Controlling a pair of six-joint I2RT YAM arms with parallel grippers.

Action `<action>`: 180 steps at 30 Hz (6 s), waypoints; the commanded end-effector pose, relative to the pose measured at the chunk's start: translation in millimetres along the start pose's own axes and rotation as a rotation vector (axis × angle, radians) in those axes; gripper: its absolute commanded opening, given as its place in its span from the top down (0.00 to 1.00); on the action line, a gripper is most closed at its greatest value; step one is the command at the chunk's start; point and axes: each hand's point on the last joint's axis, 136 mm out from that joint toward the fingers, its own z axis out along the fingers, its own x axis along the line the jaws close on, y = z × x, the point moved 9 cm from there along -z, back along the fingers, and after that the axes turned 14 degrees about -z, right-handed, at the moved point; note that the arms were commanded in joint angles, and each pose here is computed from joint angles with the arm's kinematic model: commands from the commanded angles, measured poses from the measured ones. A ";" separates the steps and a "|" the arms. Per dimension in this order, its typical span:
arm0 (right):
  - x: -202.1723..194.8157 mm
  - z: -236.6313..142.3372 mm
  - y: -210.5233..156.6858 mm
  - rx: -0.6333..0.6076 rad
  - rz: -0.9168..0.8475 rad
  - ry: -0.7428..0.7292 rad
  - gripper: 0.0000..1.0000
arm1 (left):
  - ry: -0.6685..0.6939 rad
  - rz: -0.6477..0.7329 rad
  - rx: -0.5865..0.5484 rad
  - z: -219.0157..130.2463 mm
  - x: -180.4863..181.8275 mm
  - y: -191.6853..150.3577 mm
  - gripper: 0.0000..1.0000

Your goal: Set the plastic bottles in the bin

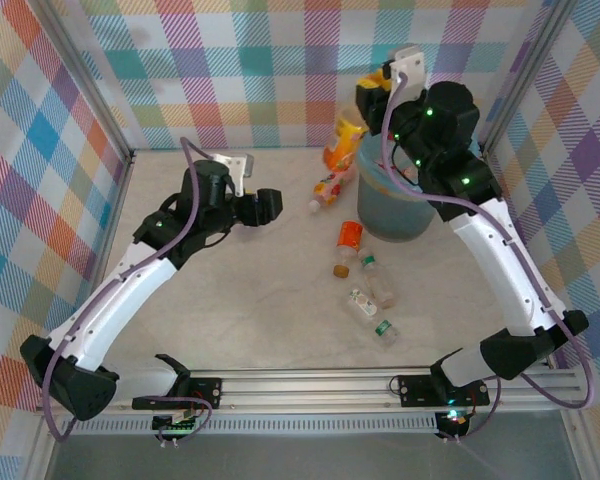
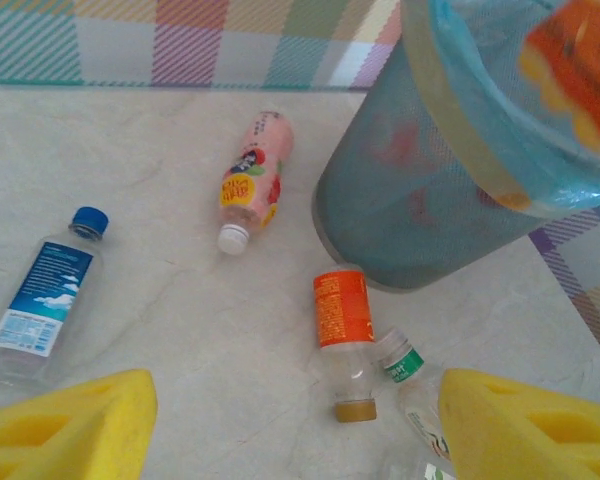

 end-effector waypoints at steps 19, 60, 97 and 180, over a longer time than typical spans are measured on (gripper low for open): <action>-41.4 80.4 -103.0 0.272 -0.220 -0.235 0.70 | 0.029 0.006 0.024 17.8 2.6 -11.1 0.26; 16.6 19.4 -116.9 0.164 0.199 0.119 0.44 | 0.199 -0.072 -0.134 27.0 25.8 -21.5 0.24; 165.0 46.3 -107.9 0.407 0.083 0.500 0.36 | 0.278 -0.013 0.023 -13.0 40.7 -53.4 0.23; 128.5 -78.2 -177.1 0.531 0.076 0.373 0.33 | 0.153 0.071 0.429 309.2 59.6 -26.9 0.28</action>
